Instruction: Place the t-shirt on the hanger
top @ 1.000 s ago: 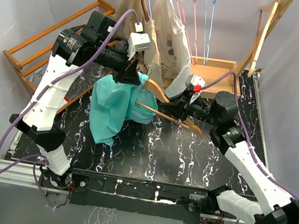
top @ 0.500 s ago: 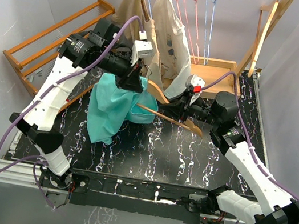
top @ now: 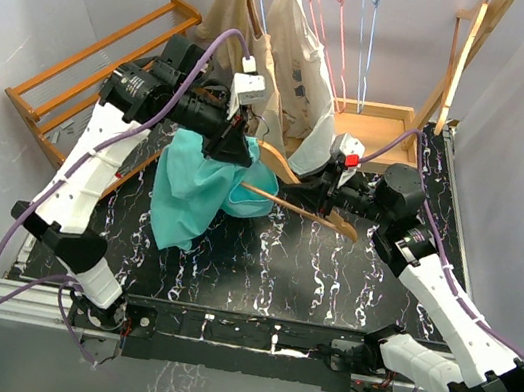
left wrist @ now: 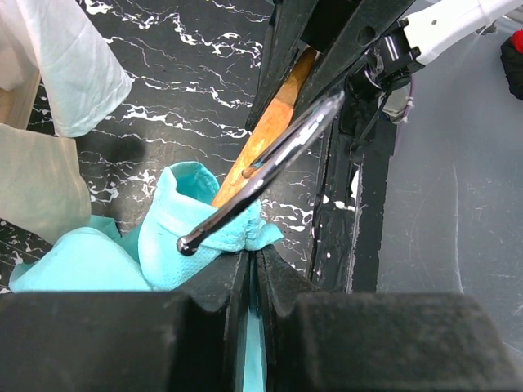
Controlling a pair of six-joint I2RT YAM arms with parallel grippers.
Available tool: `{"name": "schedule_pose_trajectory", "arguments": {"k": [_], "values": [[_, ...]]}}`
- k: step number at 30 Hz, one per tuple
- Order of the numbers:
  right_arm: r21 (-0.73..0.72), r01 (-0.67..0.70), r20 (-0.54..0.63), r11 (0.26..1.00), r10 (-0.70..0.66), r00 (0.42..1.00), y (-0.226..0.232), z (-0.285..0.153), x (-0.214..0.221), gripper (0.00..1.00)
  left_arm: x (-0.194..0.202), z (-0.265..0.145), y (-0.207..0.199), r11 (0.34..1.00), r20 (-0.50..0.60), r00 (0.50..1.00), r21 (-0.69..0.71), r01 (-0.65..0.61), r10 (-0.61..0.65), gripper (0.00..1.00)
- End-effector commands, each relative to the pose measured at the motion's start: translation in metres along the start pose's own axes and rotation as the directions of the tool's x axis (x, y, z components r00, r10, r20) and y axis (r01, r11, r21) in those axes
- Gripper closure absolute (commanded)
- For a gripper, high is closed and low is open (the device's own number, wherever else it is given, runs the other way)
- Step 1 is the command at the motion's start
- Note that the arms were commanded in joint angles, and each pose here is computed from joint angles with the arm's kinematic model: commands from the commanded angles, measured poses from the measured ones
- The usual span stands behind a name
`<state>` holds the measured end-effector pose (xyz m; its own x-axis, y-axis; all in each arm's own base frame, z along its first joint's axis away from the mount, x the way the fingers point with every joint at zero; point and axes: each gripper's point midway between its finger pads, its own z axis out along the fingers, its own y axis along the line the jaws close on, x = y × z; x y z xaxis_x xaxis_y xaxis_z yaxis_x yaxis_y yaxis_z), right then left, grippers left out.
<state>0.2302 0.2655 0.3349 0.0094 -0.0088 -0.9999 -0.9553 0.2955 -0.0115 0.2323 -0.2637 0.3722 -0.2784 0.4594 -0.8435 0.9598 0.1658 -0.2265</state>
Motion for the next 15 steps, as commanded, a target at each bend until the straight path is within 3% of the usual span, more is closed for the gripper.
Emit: {"name": "schedule_pose_trajectory", "arguments": {"k": [1,4,6,15], "values": [[-0.101,0.156,0.129,0.983,-0.143,0.981,0.026,-0.005,-0.047,0.92,-0.01,-0.009,-0.011,0.997,0.047,0.996,-0.002,-0.078,0.078,0.85],[-0.114,0.154,0.122,0.981,-0.14,0.983,0.028,-0.006,-0.044,0.92,-0.01,-0.013,-0.011,0.995,0.049,0.994,-0.026,-0.092,0.093,0.61],[-0.123,0.152,0.121,0.981,-0.137,0.983,0.03,-0.006,-0.043,0.92,-0.008,-0.013,-0.007,0.994,0.041,0.994,-0.049,-0.095,0.097,0.53],[-0.153,0.155,0.12,0.976,-0.138,0.983,0.039,-0.011,-0.041,0.92,0.0,-0.012,0.012,0.985,0.008,0.995,-0.14,-0.1,0.102,0.53]]}}
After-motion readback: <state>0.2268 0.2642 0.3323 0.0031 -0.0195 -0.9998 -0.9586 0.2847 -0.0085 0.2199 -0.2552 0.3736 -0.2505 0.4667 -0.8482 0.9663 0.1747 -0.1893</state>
